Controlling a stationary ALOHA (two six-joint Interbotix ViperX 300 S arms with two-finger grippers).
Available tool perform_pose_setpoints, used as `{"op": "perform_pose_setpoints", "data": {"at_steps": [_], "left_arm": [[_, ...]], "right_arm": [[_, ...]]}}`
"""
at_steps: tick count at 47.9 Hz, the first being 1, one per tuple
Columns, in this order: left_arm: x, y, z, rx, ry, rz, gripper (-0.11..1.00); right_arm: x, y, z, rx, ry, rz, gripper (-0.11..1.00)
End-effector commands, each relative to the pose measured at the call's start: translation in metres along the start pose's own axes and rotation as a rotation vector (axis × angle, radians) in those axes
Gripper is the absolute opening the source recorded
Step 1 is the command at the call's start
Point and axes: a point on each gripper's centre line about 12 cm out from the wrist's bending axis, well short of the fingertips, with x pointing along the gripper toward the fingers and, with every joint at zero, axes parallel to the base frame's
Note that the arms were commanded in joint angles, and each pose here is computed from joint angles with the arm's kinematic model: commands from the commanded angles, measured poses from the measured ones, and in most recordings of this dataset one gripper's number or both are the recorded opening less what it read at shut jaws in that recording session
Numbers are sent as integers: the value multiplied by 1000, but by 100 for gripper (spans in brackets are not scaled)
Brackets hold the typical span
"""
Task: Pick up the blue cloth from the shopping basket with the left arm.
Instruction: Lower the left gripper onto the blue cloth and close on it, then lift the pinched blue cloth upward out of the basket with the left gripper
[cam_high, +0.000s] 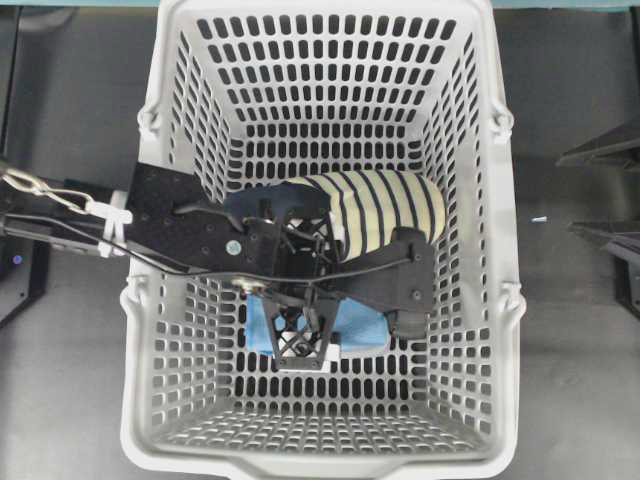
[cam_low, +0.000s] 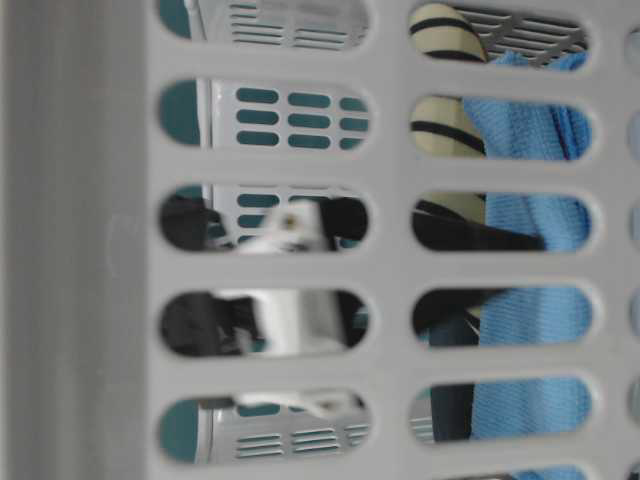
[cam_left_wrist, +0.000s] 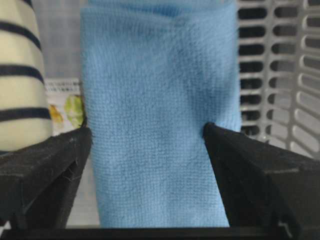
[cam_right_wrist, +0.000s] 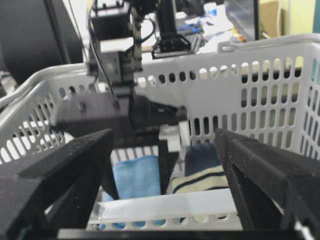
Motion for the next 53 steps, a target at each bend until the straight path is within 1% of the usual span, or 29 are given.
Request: {"op": "perform_pose_setpoints", "data": {"at_steps": [1, 9, 13, 18, 21, 22, 26, 27, 35, 40, 43, 53], "left_arm": [[3, 1, -5, 0, -6, 2, 87], [11, 1, -11, 2, -32, -3, 85], [12, 1, -12, 9, -31, -3, 79], [11, 0, -10, 12, -35, -3, 60], [8, 0, -8, 16, -44, -4, 46], [5, -1, -6, 20, -52, -6, 39], [-5, -2, -1, 23, -76, -8, 18], [-9, -2, 1, 23, -87, -9, 16], [-47, -3, 19, 22, -135, -12, 16], [-78, -3, 30, 19, -146, -9, 16], [-102, -3, 38, 3, -146, -10, 16], [-167, -3, 56, -2, -129, -6, 16]], "right_arm": [[1, 1, 7, 6, -20, 3, 79], [1, 1, 7, 6, -19, 5, 79], [0, 1, 8, 5, -21, 4, 79], [0, 1, 6, 6, -14, 3, 79], [0, 1, 5, 6, -9, 2, 79], [-1, 1, 5, 6, -9, 2, 79], [-1, 1, 5, 6, -7, 2, 79], [-1, 1, 5, 6, -9, 4, 79], [-2, 1, 4, 6, -6, 2, 79], [-2, 1, 4, 6, -7, 2, 79], [-3, 1, 5, 6, -9, 3, 79], [-4, 1, 6, 8, -17, 4, 79]]}}
